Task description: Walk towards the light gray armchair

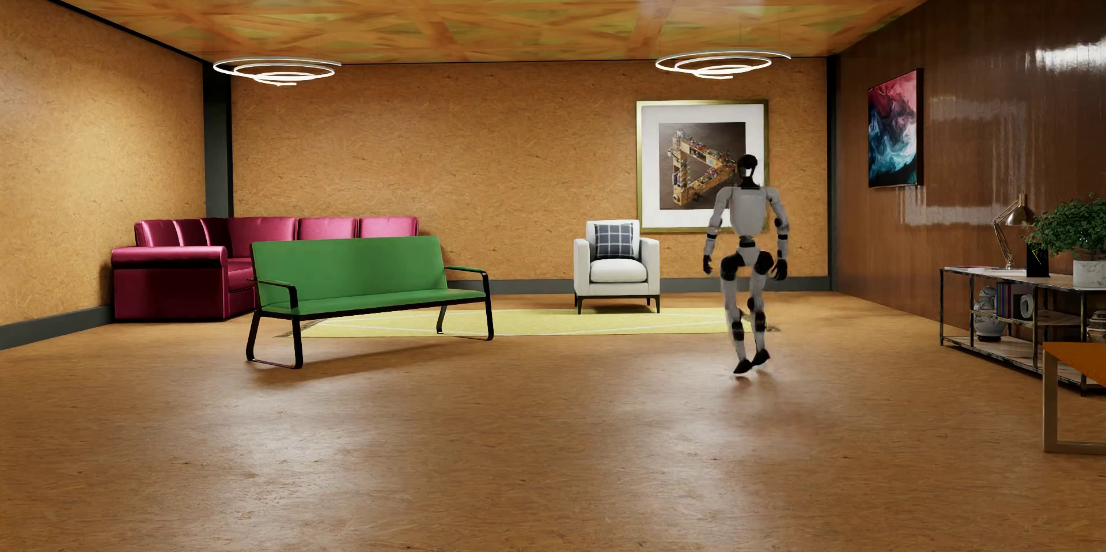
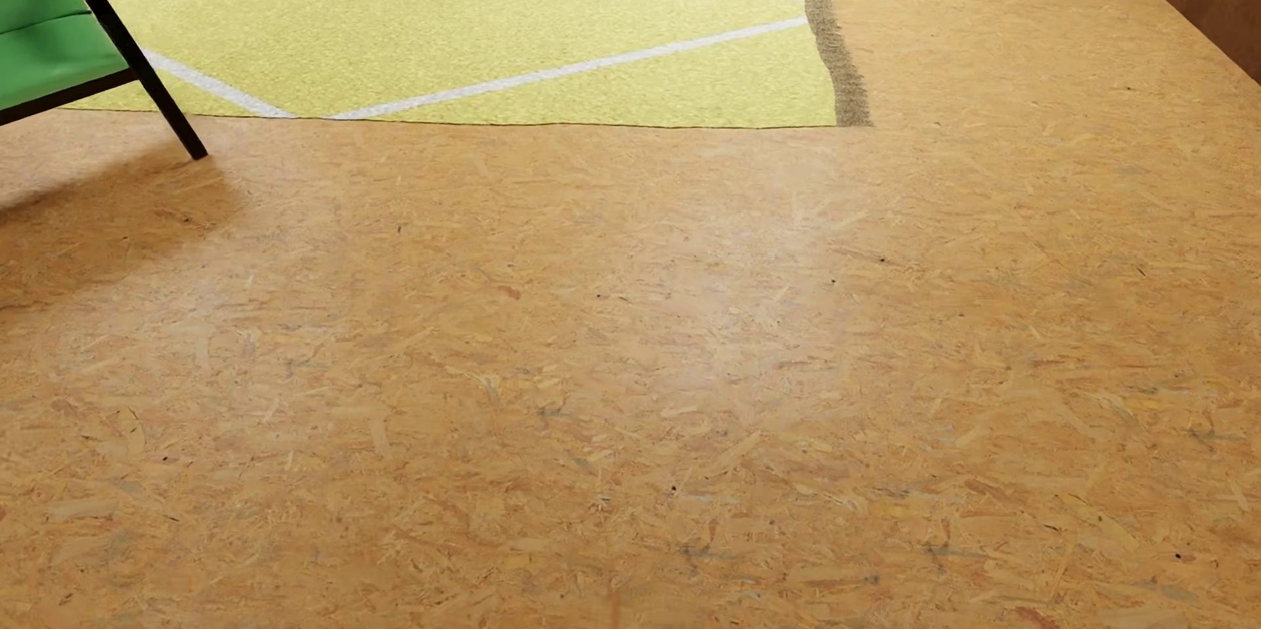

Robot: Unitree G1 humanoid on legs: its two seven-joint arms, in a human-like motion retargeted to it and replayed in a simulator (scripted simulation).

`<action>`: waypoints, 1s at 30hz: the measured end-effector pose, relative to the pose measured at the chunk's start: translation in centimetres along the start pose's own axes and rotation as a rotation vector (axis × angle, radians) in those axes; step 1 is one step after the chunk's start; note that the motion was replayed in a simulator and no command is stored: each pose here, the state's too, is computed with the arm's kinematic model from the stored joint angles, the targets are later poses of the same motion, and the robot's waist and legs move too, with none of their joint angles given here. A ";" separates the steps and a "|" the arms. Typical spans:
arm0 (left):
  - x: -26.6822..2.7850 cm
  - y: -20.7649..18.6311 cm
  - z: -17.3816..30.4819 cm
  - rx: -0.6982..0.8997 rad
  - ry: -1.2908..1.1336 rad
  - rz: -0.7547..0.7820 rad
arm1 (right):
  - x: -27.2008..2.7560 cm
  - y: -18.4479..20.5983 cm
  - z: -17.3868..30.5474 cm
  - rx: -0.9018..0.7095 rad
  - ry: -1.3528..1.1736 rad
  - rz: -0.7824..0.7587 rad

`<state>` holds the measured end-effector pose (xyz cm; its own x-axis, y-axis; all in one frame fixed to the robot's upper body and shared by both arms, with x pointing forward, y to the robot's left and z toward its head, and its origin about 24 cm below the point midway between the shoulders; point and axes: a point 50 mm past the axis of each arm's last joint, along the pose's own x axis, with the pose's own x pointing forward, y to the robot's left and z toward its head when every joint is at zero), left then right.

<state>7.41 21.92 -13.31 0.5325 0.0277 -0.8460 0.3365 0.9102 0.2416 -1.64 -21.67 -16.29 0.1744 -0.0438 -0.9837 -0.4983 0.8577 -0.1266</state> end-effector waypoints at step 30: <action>0.0 -0.7 0.9 -0.053 -0.042 0.003 | -0.2 0.6 -1.2 -0.025 0.039 0.021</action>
<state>7.93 20.92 -13.04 0.5656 0.0144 -0.8245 0.2935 0.9309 0.2175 -2.97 -21.76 -16.29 0.1309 -0.0457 -0.9903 -0.5230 0.8454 -0.1082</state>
